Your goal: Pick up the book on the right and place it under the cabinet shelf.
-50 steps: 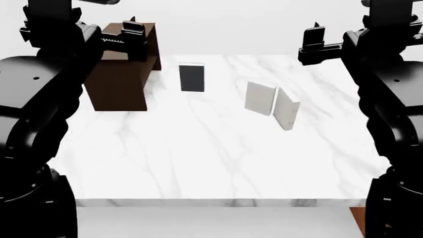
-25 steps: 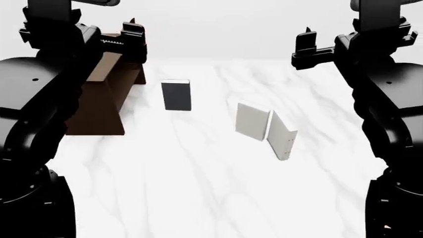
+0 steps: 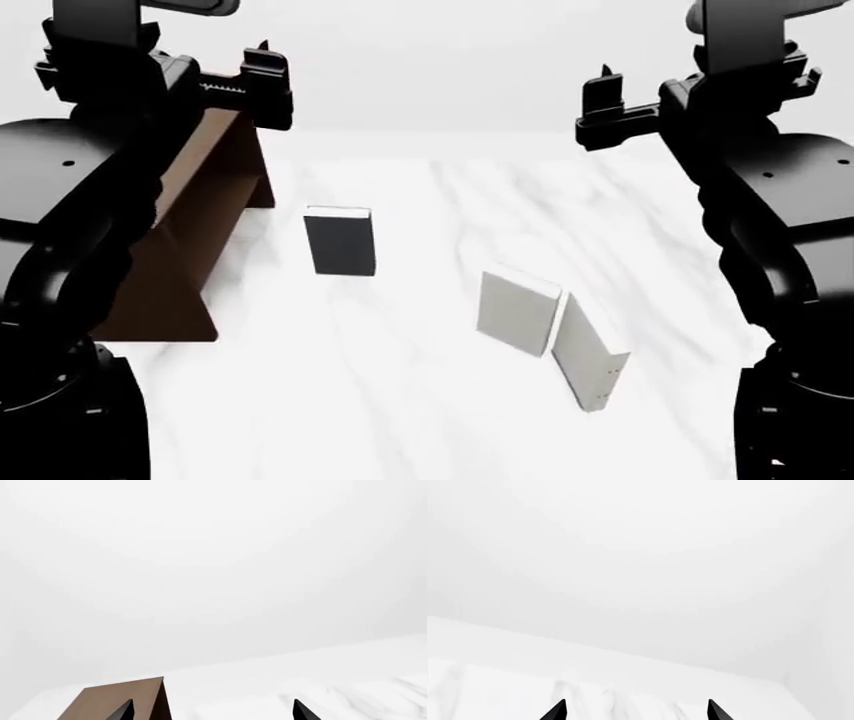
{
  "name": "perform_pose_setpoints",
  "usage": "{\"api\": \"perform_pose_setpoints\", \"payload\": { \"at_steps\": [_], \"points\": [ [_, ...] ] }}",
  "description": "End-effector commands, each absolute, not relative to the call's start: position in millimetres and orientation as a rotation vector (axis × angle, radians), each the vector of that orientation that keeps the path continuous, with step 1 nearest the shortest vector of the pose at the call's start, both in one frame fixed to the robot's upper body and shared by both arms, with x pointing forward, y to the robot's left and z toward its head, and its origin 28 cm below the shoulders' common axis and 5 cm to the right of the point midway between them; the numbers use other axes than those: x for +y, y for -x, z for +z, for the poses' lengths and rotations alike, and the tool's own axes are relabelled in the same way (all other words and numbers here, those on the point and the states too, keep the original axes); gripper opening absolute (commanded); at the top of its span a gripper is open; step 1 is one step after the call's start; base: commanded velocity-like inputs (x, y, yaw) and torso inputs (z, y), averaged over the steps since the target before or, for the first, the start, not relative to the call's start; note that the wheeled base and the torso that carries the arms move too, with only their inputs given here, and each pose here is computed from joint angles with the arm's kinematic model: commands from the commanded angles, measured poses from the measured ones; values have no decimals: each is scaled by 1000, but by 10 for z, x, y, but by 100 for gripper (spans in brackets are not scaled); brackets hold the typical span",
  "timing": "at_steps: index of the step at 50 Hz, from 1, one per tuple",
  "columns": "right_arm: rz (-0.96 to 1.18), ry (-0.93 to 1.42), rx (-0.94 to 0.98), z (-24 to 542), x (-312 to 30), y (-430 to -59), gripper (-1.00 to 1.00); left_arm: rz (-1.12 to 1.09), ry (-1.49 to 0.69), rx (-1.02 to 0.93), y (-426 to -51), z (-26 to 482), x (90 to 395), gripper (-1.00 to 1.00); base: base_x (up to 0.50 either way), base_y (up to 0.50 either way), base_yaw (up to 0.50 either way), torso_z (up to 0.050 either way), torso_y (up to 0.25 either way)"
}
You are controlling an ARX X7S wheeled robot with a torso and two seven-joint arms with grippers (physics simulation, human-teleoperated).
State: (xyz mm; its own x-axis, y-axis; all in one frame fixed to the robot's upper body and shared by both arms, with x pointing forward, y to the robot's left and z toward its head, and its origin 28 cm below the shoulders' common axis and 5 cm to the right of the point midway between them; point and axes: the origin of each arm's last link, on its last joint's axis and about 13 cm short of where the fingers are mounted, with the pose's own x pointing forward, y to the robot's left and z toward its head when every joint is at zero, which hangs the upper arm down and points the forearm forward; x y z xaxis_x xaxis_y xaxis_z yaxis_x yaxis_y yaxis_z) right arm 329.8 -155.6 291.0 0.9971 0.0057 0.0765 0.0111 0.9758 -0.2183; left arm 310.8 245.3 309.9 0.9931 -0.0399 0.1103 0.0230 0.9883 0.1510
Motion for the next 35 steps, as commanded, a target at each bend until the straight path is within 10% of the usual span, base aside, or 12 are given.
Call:
{"api": "perform_pose_setpoints", "payload": {
  "at_steps": [1,22,35],
  "points": [
    [-2,218,-71,2900,-1559,-3291,100,-35,-151,-111,-3103,3095,2447,100,500,-105,0,0,0],
    [6,214,-59,2887,-1541,-3299,100,-38,-153,-107,-3104,3079,2450,100,499,-171,0,0,1],
    [31,240,-39,2906,-1523,-3218,100,-35,-155,-107,-3090,3084,2462,100,0,0,0,0,1]
  ]
}}
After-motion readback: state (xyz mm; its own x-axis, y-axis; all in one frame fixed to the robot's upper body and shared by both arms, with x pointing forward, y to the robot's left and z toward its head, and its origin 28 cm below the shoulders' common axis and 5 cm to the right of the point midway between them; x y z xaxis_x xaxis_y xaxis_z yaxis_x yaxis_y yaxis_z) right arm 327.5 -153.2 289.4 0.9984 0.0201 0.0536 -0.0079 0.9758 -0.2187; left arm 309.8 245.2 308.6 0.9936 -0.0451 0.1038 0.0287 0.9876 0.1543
